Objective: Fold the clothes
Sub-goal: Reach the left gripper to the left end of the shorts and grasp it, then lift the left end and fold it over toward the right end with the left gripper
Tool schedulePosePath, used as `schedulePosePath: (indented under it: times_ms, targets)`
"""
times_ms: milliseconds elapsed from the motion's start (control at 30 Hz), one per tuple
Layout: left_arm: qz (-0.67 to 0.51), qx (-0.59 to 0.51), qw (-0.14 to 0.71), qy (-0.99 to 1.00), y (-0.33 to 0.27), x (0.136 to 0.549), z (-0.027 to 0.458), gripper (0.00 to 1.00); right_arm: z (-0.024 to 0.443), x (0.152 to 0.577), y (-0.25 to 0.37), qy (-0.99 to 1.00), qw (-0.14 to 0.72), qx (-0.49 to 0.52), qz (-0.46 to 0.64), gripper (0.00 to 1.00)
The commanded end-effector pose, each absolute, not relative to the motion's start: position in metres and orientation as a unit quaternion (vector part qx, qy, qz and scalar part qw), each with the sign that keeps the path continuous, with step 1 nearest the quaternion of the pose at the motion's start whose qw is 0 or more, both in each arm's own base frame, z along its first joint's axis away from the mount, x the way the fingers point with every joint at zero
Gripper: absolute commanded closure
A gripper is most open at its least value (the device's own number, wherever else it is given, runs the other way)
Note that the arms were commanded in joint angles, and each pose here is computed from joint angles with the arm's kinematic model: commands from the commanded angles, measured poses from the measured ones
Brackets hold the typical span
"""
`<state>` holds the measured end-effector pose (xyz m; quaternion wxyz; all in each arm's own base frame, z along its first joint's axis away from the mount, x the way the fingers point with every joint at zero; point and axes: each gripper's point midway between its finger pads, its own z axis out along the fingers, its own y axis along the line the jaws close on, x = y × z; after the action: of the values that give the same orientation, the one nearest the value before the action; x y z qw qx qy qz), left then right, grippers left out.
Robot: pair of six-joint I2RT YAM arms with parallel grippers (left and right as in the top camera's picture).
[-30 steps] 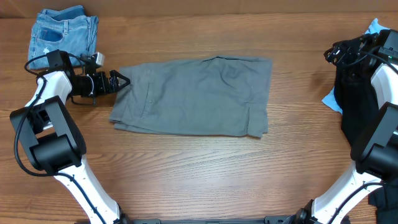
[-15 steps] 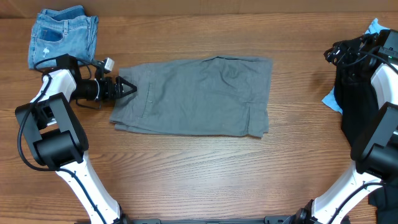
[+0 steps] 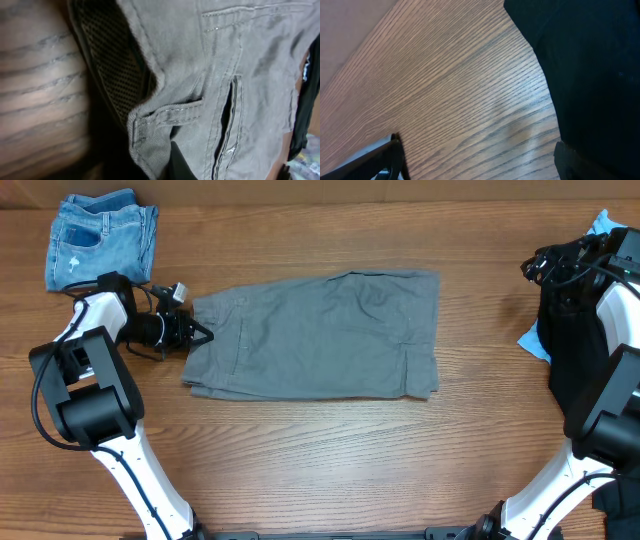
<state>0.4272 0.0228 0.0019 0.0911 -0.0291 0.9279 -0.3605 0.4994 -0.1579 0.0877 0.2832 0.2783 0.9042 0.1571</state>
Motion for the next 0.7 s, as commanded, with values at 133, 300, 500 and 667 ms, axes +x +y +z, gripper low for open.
schedulePosePath:
  times_ms: [133, 300, 500, 667]
  targets:
    - [-0.276, -0.104, 0.066, 0.953, 0.081, 0.438, 0.018, 0.96, 0.096, 0.505, -0.160, 0.902, 0.295, 0.275, 0.155, 0.00]
    - [-0.192, -0.139, 0.060, 0.970, 0.119, 0.445, 0.059, 0.96, 0.096, 0.505, -0.160, 0.902, 0.295, 0.275, 0.155, 0.00]
    - [-0.147, -0.148, 0.080, 0.975, 0.130, 0.453, 0.120, 0.96, 0.096, 0.505, -0.160, 0.902, 0.295, 0.275, 0.155, 0.00]
    - [-0.142, -0.137, 0.107, 0.975, 0.117, 0.459, 0.165, 0.96, 0.096, 0.505, -0.160, 0.902, 0.295, 0.275, 0.155, 0.00]
